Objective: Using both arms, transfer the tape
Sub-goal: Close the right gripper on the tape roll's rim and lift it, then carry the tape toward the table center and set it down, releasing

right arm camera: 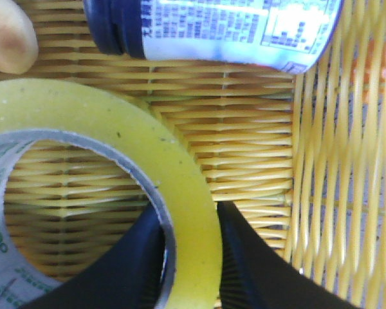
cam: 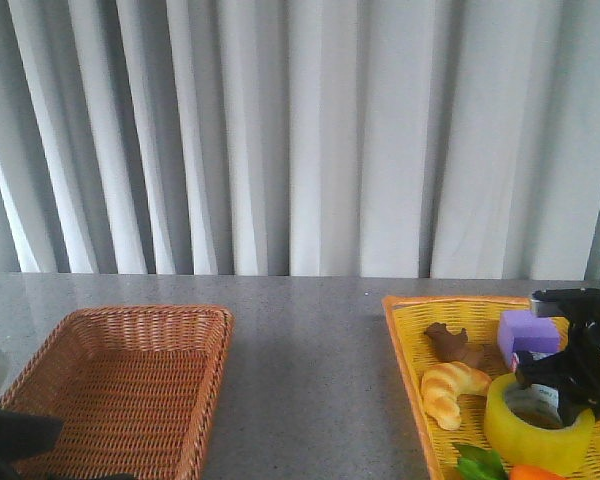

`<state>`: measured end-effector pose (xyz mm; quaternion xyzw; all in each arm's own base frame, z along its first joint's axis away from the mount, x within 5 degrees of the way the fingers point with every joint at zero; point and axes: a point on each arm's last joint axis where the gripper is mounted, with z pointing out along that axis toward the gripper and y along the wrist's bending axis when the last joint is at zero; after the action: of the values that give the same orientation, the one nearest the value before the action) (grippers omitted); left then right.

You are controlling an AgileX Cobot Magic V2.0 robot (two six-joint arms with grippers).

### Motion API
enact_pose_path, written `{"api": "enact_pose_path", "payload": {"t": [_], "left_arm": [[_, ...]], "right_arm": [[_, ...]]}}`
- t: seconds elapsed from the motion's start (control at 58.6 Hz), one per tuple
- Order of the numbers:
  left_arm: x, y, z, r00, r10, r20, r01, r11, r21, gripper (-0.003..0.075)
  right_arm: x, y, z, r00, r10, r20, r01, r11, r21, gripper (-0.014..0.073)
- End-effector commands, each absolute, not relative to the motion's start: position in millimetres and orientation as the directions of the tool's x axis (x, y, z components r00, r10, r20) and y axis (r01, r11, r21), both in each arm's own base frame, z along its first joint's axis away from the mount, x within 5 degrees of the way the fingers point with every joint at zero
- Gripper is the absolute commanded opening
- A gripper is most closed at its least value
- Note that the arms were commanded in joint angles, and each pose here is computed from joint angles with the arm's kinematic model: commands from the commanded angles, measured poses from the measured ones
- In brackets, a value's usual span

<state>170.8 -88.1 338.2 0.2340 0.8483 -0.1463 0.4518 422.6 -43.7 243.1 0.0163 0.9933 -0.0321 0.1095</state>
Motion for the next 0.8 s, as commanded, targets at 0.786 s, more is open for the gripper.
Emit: {"api": "enact_pose_path", "payload": {"t": [0.786], "left_arm": [[173,-90,354,-0.419,0.211,-0.883,0.522,0.852,-0.044,0.0578]], "right_arm": [[370,139,384,-0.578,-0.341,-0.741,-0.481,0.876,-0.028,0.0143]]}}
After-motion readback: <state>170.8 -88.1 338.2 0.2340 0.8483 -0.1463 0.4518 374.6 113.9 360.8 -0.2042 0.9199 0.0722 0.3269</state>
